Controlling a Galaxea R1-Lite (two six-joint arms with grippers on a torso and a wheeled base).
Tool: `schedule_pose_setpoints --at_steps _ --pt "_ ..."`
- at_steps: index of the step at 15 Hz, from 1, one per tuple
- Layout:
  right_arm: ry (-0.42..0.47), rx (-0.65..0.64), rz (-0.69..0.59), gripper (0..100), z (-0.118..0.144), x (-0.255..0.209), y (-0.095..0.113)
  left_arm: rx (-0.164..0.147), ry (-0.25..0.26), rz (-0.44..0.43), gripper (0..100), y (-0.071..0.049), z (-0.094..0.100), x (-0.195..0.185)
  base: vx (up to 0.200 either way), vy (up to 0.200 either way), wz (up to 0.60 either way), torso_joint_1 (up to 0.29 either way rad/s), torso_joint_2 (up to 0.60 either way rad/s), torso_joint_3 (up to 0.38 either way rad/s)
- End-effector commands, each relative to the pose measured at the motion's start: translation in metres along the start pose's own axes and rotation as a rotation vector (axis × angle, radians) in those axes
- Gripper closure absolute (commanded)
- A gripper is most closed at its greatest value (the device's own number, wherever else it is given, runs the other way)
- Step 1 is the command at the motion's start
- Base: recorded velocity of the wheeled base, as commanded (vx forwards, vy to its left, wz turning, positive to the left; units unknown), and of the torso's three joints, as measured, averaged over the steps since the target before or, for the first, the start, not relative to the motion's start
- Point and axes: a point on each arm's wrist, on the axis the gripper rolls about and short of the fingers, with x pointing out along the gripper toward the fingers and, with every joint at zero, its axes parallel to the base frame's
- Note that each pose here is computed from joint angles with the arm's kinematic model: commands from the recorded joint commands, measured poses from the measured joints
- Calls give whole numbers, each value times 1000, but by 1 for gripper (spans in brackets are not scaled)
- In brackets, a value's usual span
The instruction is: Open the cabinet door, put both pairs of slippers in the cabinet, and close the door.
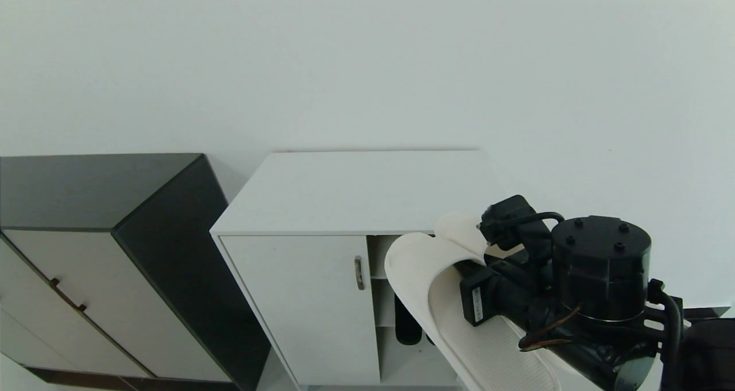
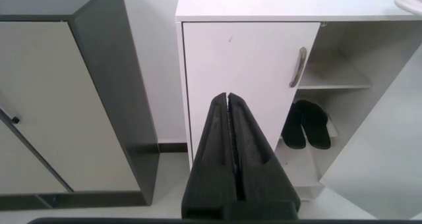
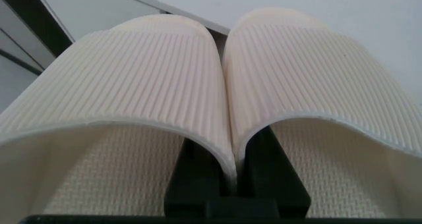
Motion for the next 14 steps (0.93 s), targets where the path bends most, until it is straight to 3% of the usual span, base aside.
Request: schedule_pose_setpoints --at_steps 1,5,14 --pt "2 -3 12 100 -1 -2 3 -1 0 1 100 0 0 0 0 0 0 0 0 0" --pt "9 -7 15 100 -3 -2 4 0 0 -1 100 0 0 0 0 0 0 -78 175 98" --pt "13 -11 18 100 -7 -1 5 -1 0 1 100 0 0 0 0 0 0 -223 537 312"
